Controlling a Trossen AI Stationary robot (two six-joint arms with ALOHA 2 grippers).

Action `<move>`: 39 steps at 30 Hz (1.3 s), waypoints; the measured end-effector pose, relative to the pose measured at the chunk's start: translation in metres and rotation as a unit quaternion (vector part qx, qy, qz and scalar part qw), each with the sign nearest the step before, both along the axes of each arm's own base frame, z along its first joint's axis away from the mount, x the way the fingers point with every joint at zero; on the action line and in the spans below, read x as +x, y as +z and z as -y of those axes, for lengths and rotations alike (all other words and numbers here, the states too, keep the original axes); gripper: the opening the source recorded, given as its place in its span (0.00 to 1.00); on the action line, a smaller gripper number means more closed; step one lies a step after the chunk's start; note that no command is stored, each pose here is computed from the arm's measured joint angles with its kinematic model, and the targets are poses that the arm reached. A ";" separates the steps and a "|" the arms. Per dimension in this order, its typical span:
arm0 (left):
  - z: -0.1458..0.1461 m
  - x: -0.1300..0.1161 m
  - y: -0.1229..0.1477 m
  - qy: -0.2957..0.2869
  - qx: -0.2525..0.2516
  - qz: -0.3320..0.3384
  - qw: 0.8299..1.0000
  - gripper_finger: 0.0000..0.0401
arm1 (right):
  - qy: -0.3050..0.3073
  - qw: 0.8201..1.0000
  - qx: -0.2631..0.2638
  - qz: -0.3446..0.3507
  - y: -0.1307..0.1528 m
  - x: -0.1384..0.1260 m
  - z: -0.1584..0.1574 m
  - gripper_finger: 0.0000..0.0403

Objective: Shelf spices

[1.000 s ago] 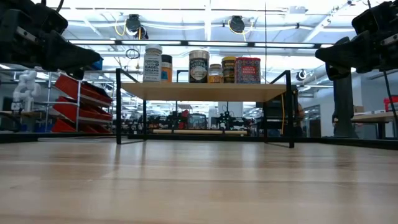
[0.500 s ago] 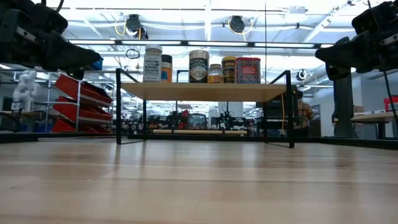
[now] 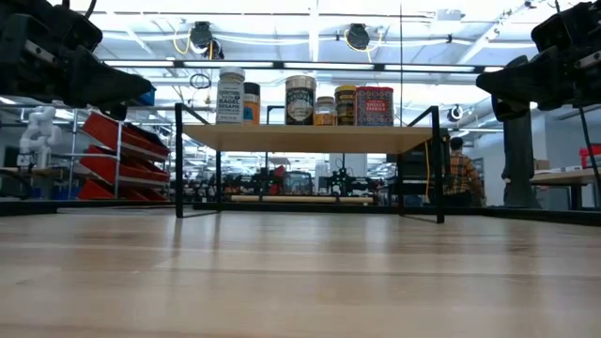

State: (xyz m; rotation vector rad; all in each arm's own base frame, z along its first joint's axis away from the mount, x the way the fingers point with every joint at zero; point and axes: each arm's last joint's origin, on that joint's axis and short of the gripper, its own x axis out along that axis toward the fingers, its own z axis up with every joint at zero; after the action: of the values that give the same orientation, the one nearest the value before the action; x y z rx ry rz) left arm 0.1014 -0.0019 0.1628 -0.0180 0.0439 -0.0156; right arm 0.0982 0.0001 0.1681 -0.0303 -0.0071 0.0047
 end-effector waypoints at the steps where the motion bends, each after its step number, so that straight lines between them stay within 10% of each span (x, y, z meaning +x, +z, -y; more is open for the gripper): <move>1: 0.000 0.000 0.000 0.000 0.000 0.000 1.000 0.02 | 0.000 1.000 0.000 0.000 0.000 0.000 0.000 0.00; 39: 0.000 0.000 0.000 0.000 0.000 0.000 1.000 0.02 | -0.004 1.000 -0.004 0.001 0.000 0.000 0.000 0.00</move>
State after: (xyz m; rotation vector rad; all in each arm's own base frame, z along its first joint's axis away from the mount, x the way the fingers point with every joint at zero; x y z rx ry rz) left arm 0.1014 -0.0018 0.1626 -0.0176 0.0444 -0.0151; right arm 0.0982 -0.0001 0.1683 -0.0380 -0.0089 -0.0029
